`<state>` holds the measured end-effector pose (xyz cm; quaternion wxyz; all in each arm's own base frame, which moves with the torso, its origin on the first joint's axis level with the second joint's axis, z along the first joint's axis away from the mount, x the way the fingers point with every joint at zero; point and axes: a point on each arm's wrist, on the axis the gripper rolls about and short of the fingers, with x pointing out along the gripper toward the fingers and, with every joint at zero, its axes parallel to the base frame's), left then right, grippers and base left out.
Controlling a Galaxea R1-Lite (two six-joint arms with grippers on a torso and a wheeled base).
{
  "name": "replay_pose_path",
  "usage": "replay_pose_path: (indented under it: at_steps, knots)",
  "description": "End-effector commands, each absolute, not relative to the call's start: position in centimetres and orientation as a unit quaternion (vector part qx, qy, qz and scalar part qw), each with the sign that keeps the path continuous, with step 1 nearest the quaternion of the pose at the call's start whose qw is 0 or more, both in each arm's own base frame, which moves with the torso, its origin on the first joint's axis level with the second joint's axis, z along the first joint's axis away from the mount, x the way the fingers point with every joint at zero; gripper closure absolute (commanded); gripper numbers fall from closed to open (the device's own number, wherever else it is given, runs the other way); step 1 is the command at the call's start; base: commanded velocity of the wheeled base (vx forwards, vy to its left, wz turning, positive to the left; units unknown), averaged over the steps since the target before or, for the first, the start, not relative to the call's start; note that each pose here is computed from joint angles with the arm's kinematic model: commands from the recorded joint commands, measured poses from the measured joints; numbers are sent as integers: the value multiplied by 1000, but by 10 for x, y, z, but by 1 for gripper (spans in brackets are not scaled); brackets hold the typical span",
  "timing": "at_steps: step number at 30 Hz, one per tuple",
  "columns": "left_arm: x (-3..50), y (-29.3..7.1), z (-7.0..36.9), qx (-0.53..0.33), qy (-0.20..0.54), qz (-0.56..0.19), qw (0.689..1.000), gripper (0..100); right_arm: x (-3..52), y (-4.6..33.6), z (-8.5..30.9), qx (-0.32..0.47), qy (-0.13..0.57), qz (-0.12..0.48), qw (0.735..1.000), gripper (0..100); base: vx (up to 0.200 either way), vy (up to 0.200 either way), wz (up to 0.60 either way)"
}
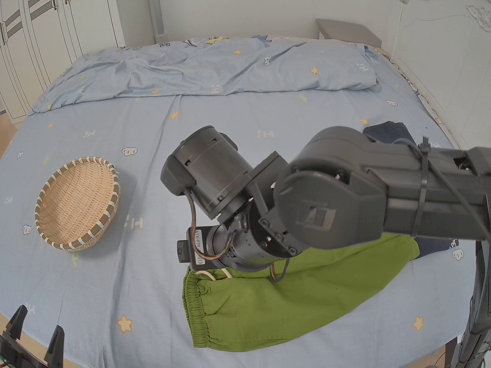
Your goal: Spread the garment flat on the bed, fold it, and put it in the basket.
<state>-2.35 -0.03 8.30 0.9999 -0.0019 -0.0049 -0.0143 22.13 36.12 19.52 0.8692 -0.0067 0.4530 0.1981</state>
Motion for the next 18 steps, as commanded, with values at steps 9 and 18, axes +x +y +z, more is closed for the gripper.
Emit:
replay_pose_path:
  at_steps: [9, 18]
  knots:
    - [33, -9, 179, -85, 182, -183, 962, 0, 236, 210, 332, 171, 385, 218, 880, 0, 0, 0, 0]
    - [96, -42, 134, -138, 410, -369, 823, 0, 222, 131, 290, 235, 399, 219, 859, 0, 0, 0, 0]
